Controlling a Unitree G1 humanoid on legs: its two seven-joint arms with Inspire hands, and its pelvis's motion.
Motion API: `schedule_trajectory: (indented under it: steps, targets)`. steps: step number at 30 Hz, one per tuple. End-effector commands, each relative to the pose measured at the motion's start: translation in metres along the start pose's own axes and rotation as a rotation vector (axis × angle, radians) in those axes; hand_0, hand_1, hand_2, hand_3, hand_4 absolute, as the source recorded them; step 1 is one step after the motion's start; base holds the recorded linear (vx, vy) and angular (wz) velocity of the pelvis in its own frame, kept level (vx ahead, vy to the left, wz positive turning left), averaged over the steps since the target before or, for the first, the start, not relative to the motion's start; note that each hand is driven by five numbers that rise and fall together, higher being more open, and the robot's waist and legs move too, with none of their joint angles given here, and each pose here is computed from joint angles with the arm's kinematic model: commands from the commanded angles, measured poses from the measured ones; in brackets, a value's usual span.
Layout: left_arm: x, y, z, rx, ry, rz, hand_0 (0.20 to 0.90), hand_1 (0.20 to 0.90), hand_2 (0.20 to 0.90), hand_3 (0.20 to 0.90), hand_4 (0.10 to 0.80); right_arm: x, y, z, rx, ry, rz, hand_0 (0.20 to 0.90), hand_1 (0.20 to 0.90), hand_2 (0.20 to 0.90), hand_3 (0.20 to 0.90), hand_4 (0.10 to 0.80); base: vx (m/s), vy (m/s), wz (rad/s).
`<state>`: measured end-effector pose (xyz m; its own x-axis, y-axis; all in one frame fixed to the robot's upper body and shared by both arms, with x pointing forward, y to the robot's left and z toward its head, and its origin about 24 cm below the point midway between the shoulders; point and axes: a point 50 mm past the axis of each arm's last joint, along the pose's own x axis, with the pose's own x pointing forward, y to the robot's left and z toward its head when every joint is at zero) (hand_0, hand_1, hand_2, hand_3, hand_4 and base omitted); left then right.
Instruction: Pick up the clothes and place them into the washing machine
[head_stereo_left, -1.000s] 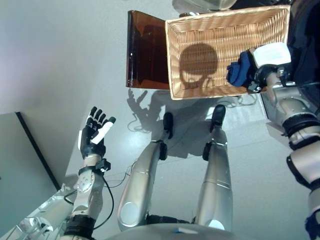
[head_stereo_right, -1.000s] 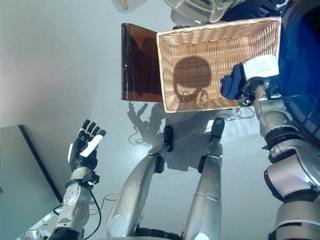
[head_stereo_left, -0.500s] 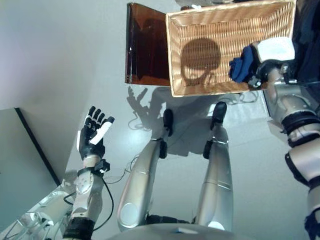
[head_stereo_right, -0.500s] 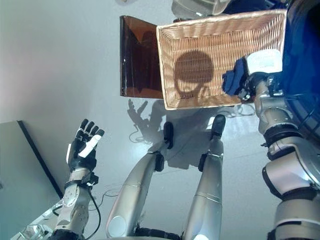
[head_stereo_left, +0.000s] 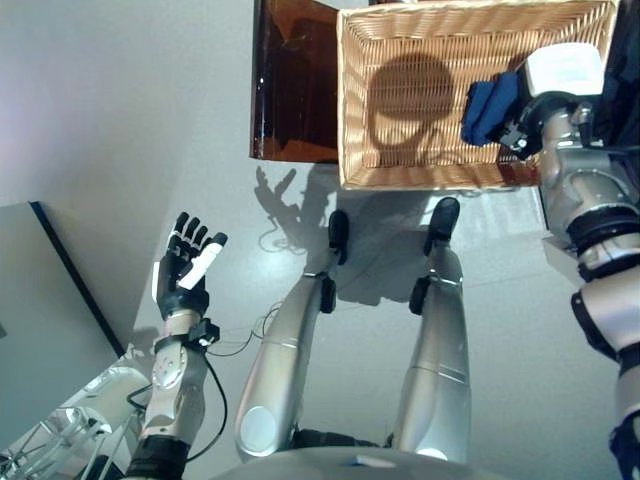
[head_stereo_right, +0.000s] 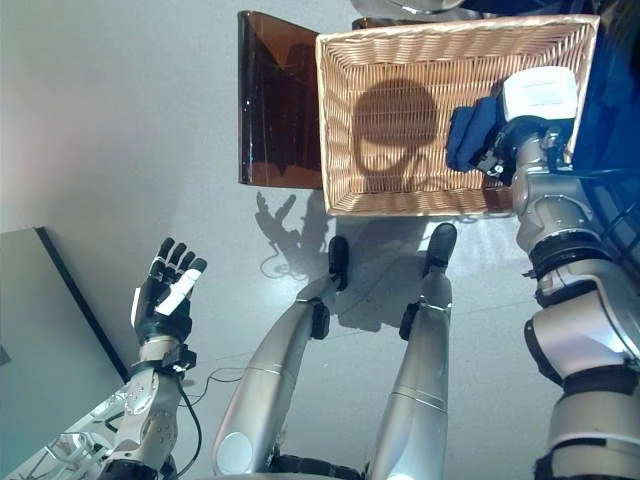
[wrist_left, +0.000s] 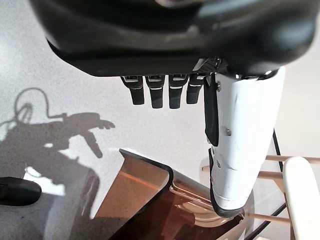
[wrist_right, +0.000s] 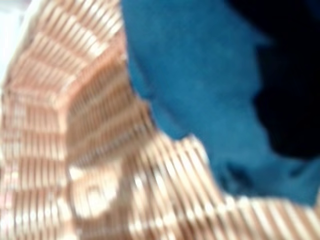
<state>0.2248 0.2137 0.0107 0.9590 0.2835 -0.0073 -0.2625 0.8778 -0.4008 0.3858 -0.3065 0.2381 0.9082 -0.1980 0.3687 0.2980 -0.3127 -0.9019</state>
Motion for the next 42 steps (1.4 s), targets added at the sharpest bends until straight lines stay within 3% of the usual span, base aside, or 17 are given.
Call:
schedule_trajectory:
  steps: [1,19,30,42]
  targets:
    - [-0.012,0.027,0.037,0.021,-0.166,0.073,0.9,0.9,0.9,0.9,0.8,0.005,-0.021,-0.004,-0.025,-0.015,-0.091,0.2,0.2,0.2,0.2,0.3,0.009,0.014,-0.03]
    - [-0.01,0.027,0.027,0.048,-0.122,0.065,0.9,0.9,0.9,0.9,0.8,0.002,-0.033,0.008,0.17,-0.037,-0.208,0.2,0.2,0.2,0.2,0.3,0.005,0.006,-0.03]
    - [-0.014,0.035,-0.003,0.091,0.026,0.071,0.9,0.9,0.9,0.9,0.8,-0.015,-0.034,0.016,0.564,-0.039,-0.302,0.2,0.2,0.2,0.2,0.3,0.035,0.022,-0.07]
    - [-0.019,0.046,-0.021,0.127,0.123,0.113,0.9,0.9,0.9,0.9,0.8,-0.043,-0.001,0.002,1.272,0.169,-0.378,0.2,0.2,0.2,0.2,0.3,0.053,0.006,-0.07]
